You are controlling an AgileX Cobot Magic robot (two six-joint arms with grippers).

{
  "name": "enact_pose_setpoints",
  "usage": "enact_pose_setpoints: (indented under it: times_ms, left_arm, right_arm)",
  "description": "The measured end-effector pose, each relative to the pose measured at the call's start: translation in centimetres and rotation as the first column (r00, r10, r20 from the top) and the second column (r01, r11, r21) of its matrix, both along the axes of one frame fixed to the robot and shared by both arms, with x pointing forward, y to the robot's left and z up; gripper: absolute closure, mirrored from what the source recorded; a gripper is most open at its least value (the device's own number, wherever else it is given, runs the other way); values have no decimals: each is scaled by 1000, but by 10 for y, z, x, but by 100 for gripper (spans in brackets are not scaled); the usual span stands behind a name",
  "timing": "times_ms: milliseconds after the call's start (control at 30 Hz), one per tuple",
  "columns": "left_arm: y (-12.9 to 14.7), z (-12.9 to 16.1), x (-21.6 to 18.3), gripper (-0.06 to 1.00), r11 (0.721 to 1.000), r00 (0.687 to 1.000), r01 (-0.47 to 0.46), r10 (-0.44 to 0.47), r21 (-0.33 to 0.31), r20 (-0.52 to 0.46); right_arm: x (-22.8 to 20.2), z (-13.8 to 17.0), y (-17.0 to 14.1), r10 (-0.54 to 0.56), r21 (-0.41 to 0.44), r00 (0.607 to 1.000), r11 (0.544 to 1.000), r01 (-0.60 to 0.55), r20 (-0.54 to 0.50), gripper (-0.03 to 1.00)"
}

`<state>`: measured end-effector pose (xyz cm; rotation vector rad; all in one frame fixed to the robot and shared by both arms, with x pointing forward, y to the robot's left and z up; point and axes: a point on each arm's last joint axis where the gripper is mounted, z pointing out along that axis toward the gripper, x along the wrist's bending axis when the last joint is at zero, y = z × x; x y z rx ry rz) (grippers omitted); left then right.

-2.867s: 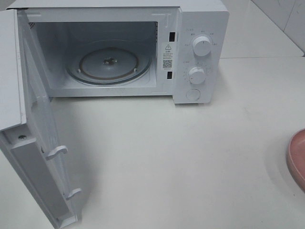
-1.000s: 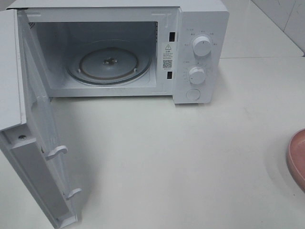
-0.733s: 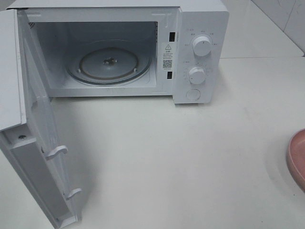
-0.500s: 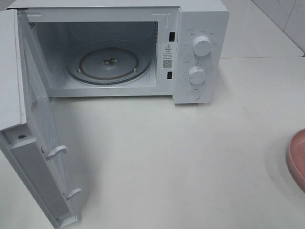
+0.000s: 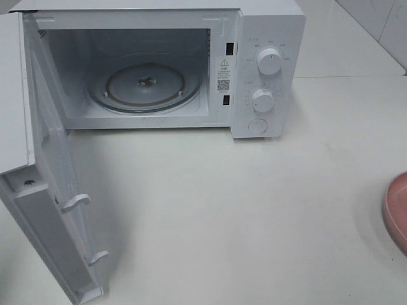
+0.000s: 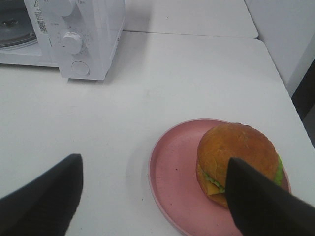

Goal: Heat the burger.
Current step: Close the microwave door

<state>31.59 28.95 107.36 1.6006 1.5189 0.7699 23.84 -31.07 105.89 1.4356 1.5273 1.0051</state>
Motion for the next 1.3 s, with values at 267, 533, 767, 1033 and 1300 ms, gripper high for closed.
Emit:
enact_pose_setpoints:
  times_ms: [267,533,767,1033,1300]
  left_arm:
    - [0,-4,36,94,1000,997,-22,21,12,79]
    - [-1,-47,57,94,997,992,-58,64,-51,109]
    - [1,-63,67,94,994,972,-90,102,-67,211]
    - [0,-68,84,94,997,952,-77,80,-22,294]
    - [-13,-78,101,94,998,945,65,-65,12,321]
  right_arm:
    - [0,0,0,0,0,1000,1000,0,0,22]
    - [0,0,0,0,0,1000,1000,0,0,22]
    - [0,0,0,0,0,1000,1000,0,0,22]
    - [0,0,0,0,0,1000,1000,0,0,22]
    - [0,0,0,0,0,1000,1000,0,0,22]
